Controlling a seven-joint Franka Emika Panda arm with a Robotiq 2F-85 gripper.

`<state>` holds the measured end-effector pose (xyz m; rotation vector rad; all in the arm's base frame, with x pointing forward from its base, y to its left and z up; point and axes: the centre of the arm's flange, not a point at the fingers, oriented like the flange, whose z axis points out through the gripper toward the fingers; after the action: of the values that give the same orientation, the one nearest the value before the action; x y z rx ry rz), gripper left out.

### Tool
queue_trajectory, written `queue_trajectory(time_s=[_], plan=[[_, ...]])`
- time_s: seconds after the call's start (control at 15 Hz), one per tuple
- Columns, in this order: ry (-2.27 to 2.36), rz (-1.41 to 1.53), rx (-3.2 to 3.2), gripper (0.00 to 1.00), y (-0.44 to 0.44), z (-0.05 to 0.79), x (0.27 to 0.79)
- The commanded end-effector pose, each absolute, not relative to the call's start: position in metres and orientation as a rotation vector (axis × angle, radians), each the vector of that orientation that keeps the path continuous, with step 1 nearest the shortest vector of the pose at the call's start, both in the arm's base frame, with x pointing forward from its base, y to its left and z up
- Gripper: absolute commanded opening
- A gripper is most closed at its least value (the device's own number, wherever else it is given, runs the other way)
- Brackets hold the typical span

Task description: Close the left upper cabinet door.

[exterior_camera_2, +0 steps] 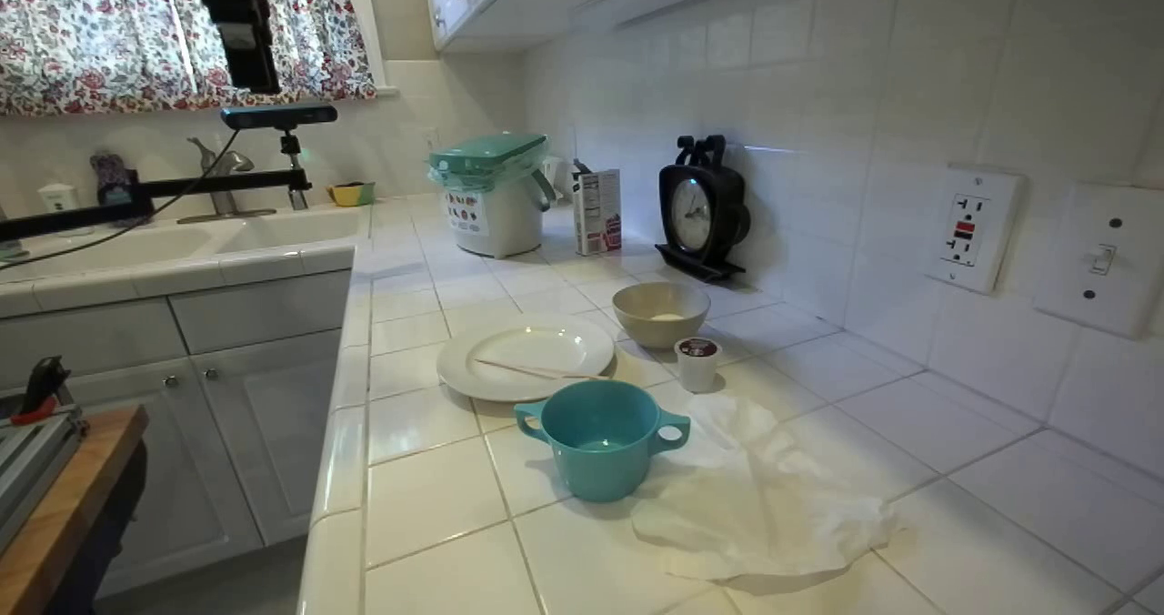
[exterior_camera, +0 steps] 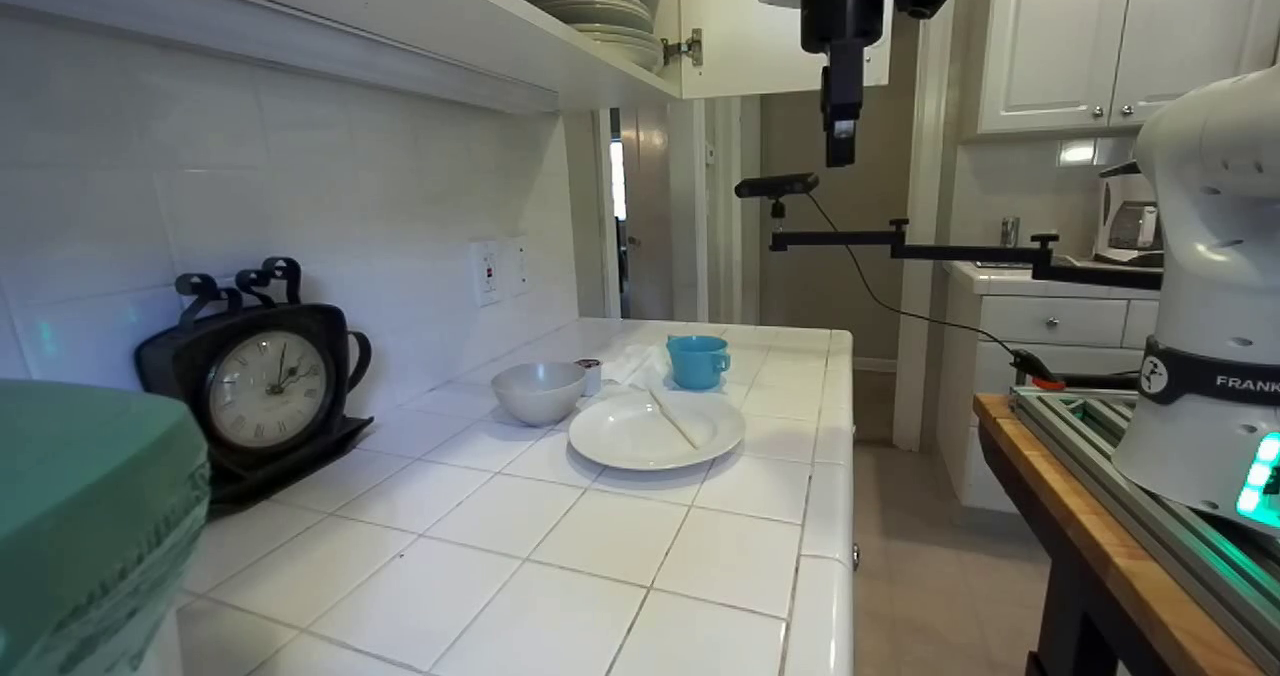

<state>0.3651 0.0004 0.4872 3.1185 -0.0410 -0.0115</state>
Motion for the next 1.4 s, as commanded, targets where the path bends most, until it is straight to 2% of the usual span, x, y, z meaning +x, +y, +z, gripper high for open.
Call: queue_trajectory(time_s=[0.0,0.93,1.33], plan=[[-0.041,-0.011,3.119,1.00,0.000,0.487,0.365],[-0.032,-0.008,3.113,1.00,0.002,0.488,0.365],[0.089,0.076,3.076,1.00,0.056,0.540,0.353]])
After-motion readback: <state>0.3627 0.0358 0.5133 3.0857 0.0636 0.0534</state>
